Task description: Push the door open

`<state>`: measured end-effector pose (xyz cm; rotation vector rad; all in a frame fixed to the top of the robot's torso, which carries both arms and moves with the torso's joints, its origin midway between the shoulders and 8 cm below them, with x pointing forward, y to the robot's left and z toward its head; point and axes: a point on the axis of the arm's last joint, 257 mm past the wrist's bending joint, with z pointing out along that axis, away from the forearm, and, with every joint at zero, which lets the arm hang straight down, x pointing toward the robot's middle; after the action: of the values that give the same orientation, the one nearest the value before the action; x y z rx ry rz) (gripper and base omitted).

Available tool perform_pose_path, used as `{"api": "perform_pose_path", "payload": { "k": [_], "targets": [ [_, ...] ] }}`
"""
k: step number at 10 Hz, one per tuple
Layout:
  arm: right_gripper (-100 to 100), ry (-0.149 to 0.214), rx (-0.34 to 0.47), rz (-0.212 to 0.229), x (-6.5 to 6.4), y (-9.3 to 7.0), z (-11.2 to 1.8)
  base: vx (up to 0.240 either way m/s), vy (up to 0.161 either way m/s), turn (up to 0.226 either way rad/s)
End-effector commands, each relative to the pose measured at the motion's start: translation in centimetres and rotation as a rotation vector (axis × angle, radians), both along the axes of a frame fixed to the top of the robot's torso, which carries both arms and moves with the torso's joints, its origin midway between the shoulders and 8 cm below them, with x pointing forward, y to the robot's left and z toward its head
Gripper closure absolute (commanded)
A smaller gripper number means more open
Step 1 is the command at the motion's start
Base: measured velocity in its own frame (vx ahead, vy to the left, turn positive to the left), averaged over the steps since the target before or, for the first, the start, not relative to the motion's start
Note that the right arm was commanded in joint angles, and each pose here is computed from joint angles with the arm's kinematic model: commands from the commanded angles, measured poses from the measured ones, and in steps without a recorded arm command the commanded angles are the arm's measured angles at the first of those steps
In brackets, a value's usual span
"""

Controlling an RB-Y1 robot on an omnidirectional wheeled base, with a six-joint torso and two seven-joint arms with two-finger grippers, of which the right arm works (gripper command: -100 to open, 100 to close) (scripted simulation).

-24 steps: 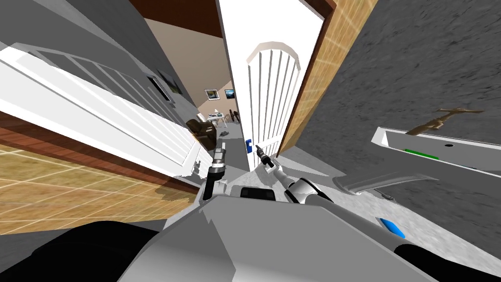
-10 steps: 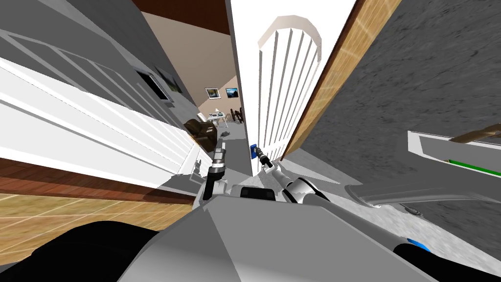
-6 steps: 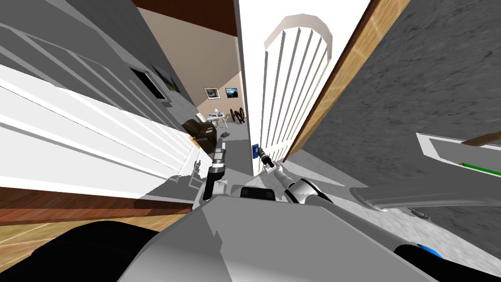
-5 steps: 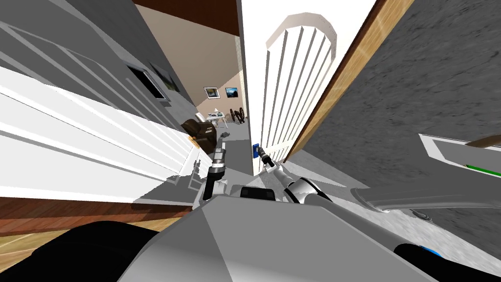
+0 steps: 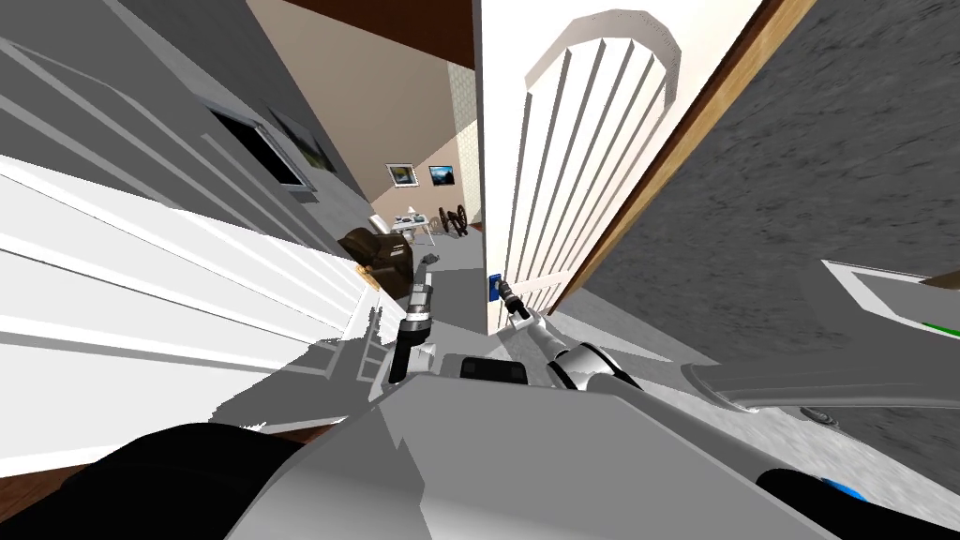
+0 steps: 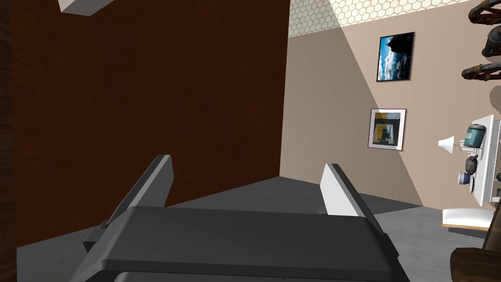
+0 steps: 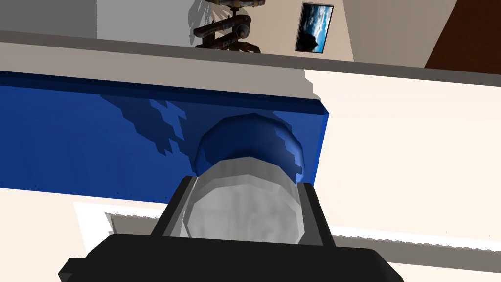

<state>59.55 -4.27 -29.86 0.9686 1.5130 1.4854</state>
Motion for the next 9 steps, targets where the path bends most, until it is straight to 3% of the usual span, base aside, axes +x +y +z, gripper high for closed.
{"api": "perform_pose_path", "payload": {
  "k": [1,2,5,6,9],
  "targets": [
    [100,-0.005,-0.006,-0.023,0.8,-1.7,0.1,0.068,0.09,-0.036],
    [100,-0.006,-0.006,-0.053,1.2,-3.2,0.1,0.121,0.154,-0.092],
    [100,0.005,-0.01,-0.085,1.5,-4.8,-0.3,0.129,0.15,-0.094],
    [-100,-0.003,-0.011,-0.079,1.6,-4.5,-0.1,-0.064,0.025,-0.02],
    [-100,-0.003,-0.01,-0.074,1.6,-4.3,0.0,-0.184,-0.042,-0.009]
  ]
}}
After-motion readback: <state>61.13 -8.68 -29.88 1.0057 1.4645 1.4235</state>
